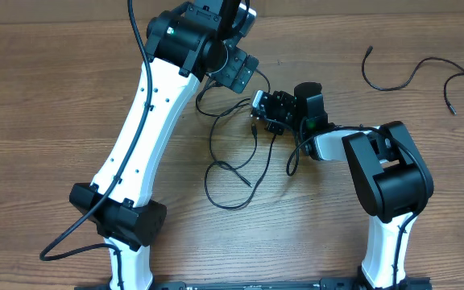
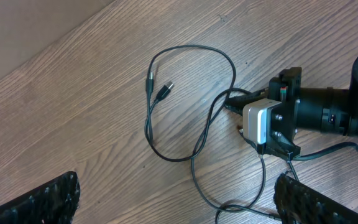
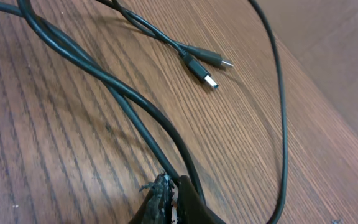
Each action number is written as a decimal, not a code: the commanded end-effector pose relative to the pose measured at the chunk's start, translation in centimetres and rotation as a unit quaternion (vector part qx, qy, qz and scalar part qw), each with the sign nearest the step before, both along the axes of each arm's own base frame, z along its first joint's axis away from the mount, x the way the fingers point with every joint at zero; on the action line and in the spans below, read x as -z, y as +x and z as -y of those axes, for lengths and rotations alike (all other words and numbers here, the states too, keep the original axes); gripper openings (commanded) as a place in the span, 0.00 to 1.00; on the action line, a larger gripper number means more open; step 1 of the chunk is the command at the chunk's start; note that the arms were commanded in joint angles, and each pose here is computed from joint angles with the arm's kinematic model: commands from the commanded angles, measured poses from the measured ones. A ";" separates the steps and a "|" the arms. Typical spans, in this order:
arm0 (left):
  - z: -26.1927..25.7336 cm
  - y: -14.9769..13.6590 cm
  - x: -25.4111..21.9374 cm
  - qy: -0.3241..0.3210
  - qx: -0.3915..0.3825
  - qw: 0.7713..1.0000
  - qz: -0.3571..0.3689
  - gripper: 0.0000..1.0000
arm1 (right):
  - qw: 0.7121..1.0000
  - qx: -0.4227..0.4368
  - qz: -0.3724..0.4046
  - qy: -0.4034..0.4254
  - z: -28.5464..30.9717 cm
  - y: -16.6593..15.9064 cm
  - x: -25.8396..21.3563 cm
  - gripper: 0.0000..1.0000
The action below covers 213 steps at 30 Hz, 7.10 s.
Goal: Untangle cables
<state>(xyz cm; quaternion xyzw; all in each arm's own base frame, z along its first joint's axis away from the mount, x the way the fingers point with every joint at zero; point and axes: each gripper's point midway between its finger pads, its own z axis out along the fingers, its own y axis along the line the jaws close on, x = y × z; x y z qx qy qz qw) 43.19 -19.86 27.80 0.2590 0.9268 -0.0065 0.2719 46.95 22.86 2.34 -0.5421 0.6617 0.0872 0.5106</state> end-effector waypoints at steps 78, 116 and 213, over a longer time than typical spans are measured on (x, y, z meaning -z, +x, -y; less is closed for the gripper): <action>0.1 0.2 -0.2 -0.004 0.002 1.000 0.003 1.00 | 0.998 -0.052 0.007 0.034 -2.0 -0.4 2.0 0.64; 0.1 0.2 -0.2 -0.004 0.002 1.000 0.003 1.00 | 0.997 0.006 -0.037 0.065 -1.2 0.3 -1.0 0.04; 0.1 0.2 -0.2 -0.004 0.002 1.000 0.003 0.99 | 0.925 0.094 -0.302 0.210 1.8 -15.0 -31.0 0.04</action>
